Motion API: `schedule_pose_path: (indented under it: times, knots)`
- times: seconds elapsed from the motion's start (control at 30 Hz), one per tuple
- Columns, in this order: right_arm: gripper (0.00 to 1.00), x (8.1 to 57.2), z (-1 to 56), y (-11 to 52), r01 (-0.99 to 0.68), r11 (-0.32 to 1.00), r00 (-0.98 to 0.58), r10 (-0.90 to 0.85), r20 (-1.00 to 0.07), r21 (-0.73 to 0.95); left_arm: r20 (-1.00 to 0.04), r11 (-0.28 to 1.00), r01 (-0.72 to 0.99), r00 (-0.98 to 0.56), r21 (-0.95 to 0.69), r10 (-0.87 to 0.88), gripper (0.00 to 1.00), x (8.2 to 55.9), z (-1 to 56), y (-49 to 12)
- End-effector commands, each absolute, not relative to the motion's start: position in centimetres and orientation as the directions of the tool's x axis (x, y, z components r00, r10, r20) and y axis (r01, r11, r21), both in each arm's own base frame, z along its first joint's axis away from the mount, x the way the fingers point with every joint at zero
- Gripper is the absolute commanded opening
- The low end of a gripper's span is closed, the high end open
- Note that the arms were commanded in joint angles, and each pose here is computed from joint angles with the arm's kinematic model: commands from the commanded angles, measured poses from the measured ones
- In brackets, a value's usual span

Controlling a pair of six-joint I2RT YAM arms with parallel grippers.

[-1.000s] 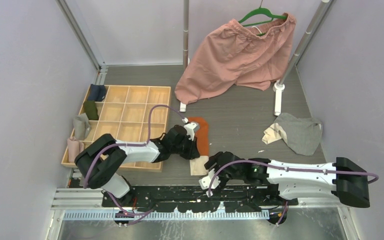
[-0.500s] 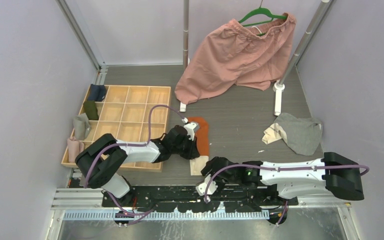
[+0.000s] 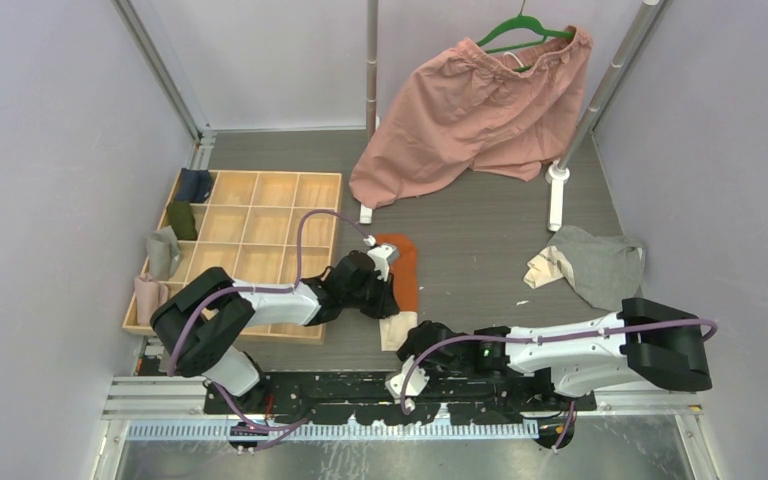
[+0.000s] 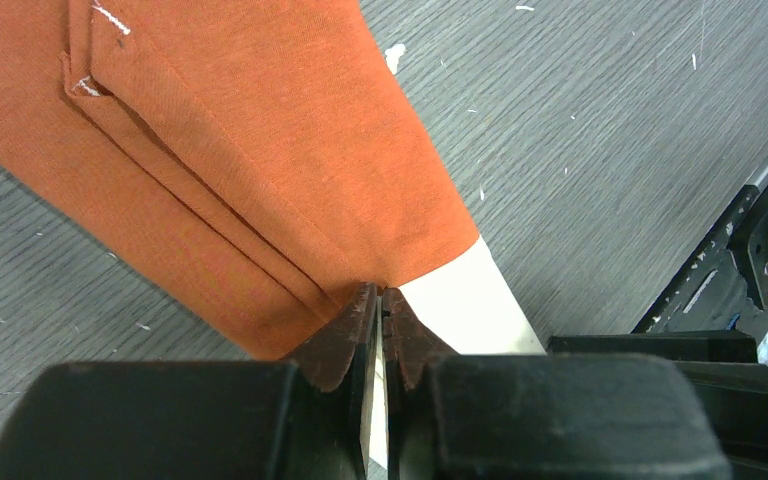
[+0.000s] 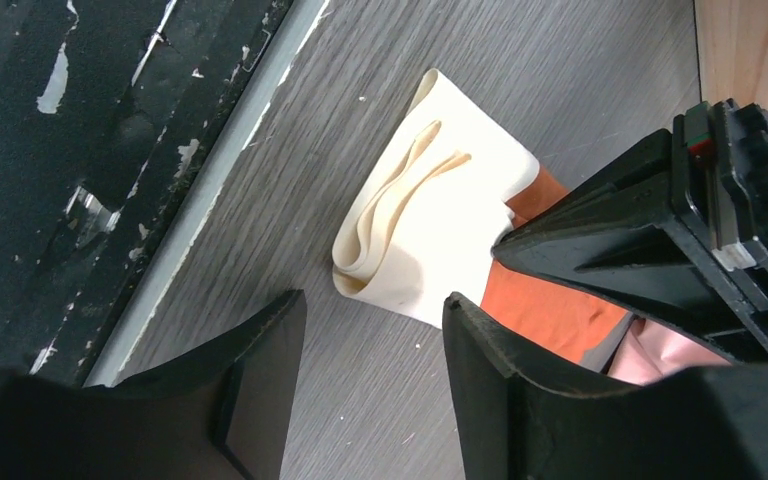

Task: Roll the underwear
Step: Roll the underwear to the center of the board.

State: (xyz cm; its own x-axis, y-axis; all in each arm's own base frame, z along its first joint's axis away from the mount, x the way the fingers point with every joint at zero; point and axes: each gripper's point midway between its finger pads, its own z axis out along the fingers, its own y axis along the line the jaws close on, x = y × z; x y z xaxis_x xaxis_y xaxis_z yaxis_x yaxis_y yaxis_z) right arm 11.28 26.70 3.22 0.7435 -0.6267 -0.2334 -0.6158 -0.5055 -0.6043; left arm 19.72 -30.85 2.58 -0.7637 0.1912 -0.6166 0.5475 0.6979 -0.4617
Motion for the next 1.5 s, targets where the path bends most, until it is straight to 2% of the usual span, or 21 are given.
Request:
schedule_pose_path:
  times: [0.0, 0.57, 0.87, 1.07, 1.17, 1.3, 1.47]
  knots:
    - [0.57, 11.0, 2.3, 26.6, -0.625, -0.524, 0.74, -0.634, -0.225, -0.579, -0.591, 0.734, 0.526, -0.779, -0.43, 0.212, 0.08, 19.5, 1.4, -29.9]
    - [0.48, 11.2, 0.3, 27.0, -0.668, -0.511, 0.699, -0.68, -0.221, -0.542, -0.581, 0.732, 0.523, -0.785, -0.437, 0.214, 0.08, 19.3, 1.2, -29.9]
    - [0.25, 11.7, 0.5, 27.2, -0.738, -0.405, 0.605, -0.752, -0.262, -0.54, -0.58, 0.731, 0.522, -0.786, -0.439, 0.213, 0.08, 19.3, 1.1, -29.9]
    - [0.11, 12.5, 1.6, 28.0, -0.797, -0.241, 0.478, -0.812, -0.335, -0.555, -0.582, 0.731, 0.523, -0.785, -0.439, 0.212, 0.08, 19.3, 1.2, -29.9]
    - [0.01, 12.5, 2.4, 29.0, -0.822, -0.151, 0.429, -0.797, -0.424, -0.549, -0.581, 0.731, 0.522, -0.786, -0.44, 0.212, 0.08, 19.3, 1.1, -30.0]
    - [0.01, 12.3, 3.5, 30.1, -0.855, -0.029, 0.358, -0.755, -0.55, -0.518, -0.577, 0.726, 0.525, -0.788, -0.445, 0.216, 0.07, 19.2, 1.0, -30.0]
    - [0.01, 12.1, 4.4, 31.0, -0.893, 0.065, 0.273, -0.709, -0.651, -0.446, -0.576, 0.723, 0.526, -0.788, -0.448, 0.217, 0.07, 19.1, 1.0, -30.1]
